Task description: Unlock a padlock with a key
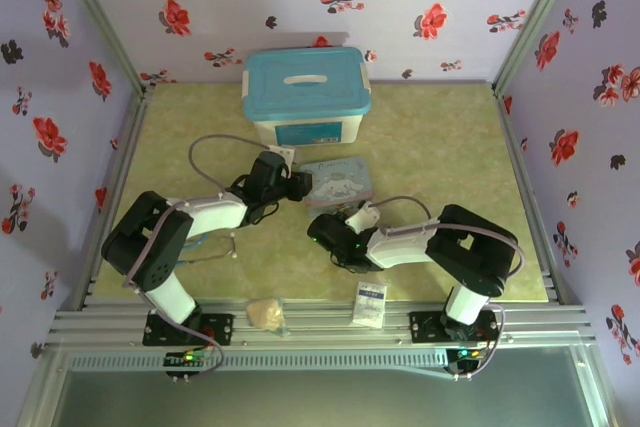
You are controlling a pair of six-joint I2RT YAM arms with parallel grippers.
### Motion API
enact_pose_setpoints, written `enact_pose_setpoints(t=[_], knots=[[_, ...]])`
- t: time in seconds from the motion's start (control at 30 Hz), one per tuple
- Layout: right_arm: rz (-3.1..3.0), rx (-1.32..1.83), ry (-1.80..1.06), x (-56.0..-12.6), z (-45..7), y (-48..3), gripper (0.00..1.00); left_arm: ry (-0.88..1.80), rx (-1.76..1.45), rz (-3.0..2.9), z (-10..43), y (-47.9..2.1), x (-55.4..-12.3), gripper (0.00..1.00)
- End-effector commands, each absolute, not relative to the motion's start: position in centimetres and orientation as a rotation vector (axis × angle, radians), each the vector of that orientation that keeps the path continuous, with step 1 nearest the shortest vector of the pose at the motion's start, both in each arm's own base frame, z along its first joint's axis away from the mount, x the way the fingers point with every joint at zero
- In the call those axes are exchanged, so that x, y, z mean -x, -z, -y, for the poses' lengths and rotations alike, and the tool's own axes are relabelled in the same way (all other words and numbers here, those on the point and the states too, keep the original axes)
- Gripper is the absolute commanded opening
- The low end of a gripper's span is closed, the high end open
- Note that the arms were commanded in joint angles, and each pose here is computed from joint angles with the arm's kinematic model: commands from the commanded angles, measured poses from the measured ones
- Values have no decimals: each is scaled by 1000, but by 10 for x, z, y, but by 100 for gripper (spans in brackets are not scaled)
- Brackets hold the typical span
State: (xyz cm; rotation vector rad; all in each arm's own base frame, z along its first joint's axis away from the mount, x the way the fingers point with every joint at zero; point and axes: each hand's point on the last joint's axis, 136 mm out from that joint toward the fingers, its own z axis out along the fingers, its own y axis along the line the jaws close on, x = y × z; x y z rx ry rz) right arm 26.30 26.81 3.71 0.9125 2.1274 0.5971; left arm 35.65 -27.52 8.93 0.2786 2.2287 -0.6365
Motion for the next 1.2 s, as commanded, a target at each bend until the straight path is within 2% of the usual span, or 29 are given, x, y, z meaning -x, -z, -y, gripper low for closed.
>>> enact_pose_setpoints(t=[0.0, 0.3, 0.57, 1.17], knots=[[-2089, -873, -583, -267, -256, -43, 0, 594, -273, -2336, 264, -70, -347, 40], [-2065, -846, -763, -276, -259, -40, 0, 615, -240, -2317, 265, -81, -354, 40], [-1997, -756, -848, -281, -261, -60, 0, 588, -216, -2355, 260, -65, -362, 39], [-1955, -736, -829, -275, -232, -73, 0, 535, -203, -2364, 251, -57, -364, 37]])
